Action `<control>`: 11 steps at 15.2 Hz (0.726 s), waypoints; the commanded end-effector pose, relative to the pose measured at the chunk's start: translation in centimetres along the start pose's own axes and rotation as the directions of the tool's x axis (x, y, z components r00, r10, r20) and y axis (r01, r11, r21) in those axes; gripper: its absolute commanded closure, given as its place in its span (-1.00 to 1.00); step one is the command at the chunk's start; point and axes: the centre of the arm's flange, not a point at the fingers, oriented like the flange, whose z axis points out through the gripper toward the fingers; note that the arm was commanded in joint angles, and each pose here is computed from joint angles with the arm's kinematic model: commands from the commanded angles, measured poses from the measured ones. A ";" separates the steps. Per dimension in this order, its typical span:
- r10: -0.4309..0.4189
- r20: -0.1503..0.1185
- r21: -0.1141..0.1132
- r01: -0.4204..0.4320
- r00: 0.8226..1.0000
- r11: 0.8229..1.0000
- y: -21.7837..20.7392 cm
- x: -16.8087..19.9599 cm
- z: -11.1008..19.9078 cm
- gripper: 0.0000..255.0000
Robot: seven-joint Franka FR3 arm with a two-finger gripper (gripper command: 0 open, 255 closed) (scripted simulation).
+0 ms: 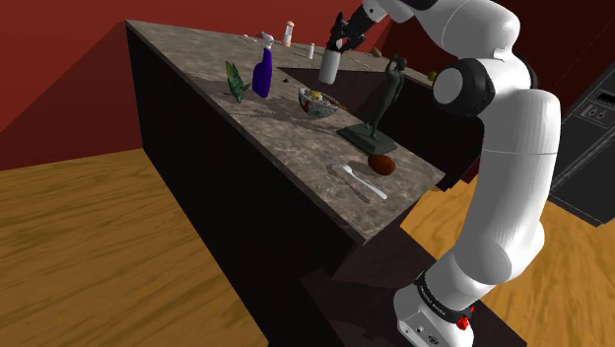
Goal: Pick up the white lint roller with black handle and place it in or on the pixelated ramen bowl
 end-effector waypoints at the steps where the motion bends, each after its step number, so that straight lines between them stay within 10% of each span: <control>1: 0.000 -0.002 0.000 0.000 1.000 1.000 0.1 -0.4 0.9 1.00; 11: 0.000 -0.002 0.000 0.000 1.000 1.000 1.0 -2.3 4.2 1.00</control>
